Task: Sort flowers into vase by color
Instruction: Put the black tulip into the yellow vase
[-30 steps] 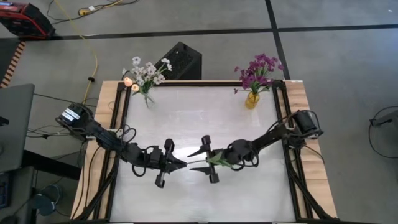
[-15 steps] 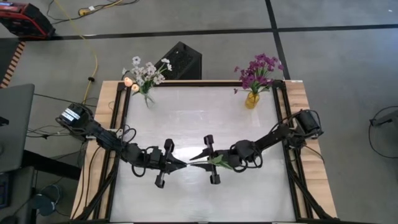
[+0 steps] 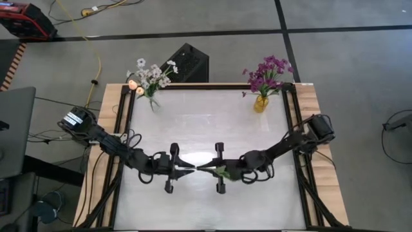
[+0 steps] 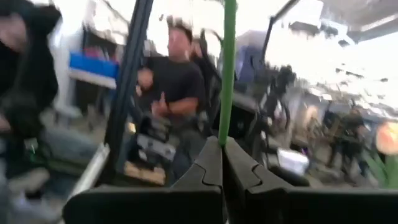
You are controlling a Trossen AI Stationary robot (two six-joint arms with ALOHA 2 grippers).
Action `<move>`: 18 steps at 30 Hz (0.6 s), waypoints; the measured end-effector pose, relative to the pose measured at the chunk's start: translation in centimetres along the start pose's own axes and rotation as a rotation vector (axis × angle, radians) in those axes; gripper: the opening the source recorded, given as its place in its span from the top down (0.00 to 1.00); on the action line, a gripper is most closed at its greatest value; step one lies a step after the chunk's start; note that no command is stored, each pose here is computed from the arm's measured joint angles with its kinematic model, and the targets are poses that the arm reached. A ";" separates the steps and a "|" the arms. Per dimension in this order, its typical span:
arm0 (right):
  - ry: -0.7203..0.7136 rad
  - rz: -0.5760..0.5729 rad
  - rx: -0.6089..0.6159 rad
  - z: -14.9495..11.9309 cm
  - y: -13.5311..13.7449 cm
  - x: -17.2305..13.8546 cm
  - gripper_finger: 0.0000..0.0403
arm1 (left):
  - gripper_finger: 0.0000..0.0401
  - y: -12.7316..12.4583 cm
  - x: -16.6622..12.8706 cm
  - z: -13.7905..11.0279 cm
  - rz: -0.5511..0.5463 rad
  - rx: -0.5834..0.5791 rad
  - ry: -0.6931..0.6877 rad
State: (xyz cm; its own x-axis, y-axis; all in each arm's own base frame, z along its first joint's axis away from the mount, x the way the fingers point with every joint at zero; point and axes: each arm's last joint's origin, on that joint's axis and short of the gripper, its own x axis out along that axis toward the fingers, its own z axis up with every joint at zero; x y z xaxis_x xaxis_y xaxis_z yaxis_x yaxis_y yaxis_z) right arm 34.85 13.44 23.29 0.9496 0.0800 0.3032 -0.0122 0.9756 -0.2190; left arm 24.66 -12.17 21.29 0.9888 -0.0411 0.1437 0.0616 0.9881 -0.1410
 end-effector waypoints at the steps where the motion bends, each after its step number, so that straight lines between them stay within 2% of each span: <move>1: 0.044 -0.012 -0.019 0.0 0.1 -0.1 0.96 | 0.80 0.1 0.0 -0.2 0.013 0.011 0.017; 5: 0.301 -0.123 -0.114 0.5 0.3 -1.0 0.96 | 0.65 0.5 -0.2 -1.8 0.130 0.060 0.163; 9: 0.564 -0.238 -0.147 1.6 -0.5 -3.0 0.96 | 0.55 1.2 -0.6 -3.4 0.234 0.009 0.297; 13: 0.811 -0.377 -0.108 1.4 -2.2 -5.7 0.96 | 0.53 1.7 -1.0 -4.4 0.276 -0.004 0.392; 18: 0.927 -0.631 -0.160 2.0 -4.5 -8.7 0.96 | 0.54 1.7 -1.1 -4.6 0.282 0.032 0.417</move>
State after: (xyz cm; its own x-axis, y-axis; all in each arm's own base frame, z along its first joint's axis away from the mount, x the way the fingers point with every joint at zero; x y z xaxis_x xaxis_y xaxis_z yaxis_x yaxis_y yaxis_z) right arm 26.03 8.80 23.50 0.6388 -0.6644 -0.3881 0.5280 0.7454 -0.4069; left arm 24.28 -11.08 16.35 0.9368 0.1789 -0.3005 -0.2135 0.9731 -0.0865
